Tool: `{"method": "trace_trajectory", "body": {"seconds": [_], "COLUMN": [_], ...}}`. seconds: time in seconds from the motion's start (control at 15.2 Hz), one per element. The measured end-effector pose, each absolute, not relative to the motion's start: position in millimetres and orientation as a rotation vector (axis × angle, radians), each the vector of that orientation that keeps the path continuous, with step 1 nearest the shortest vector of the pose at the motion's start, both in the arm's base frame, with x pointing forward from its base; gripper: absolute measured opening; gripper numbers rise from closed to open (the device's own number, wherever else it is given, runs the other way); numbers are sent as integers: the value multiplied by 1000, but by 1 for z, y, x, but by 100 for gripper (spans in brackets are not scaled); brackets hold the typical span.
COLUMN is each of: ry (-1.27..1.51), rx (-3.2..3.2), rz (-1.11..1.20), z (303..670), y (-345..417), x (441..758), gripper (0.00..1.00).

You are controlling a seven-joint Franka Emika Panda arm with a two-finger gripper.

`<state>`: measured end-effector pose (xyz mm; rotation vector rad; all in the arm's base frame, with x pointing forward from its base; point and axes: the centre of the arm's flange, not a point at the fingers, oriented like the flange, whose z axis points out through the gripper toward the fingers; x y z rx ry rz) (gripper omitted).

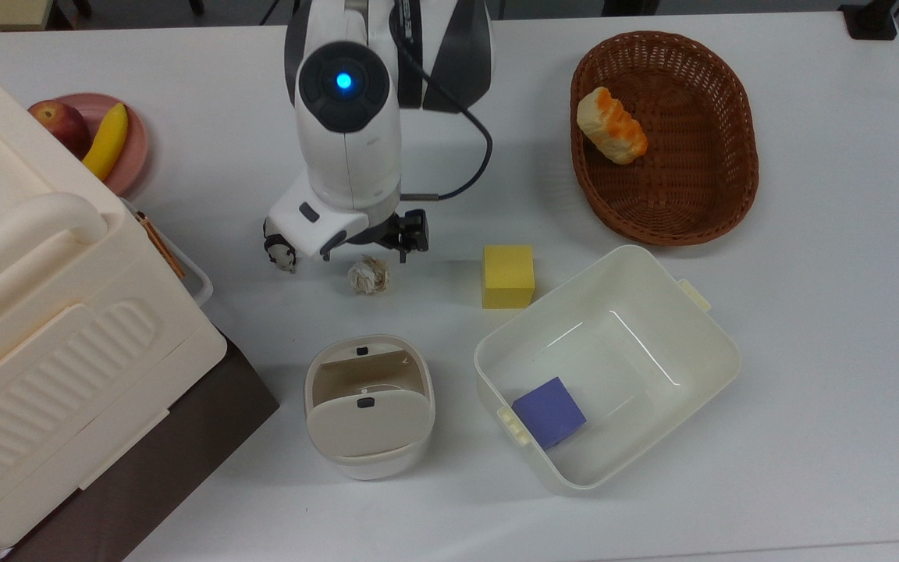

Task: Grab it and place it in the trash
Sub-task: 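Lower the gripper onto the paper ball and close on it, then lift the paper ball and carry it over the white trash bin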

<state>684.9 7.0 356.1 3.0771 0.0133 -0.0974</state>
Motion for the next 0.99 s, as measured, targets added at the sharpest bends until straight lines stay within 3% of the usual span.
{"method": "trace_trajectory", "body": {"seconds": [0.26,0.39,0.53,0.72,0.99], "ry": [48,79,111,132,86], "rx": [3062,3040,3030,3023,3022], "rz": [-111,-133,-128,-106,-13], "z": [328,317,307,305,343], "y": [15,20,31,38,19], "x": [688,687,688,691,697], "gripper": [97,90,76,43,42]}}
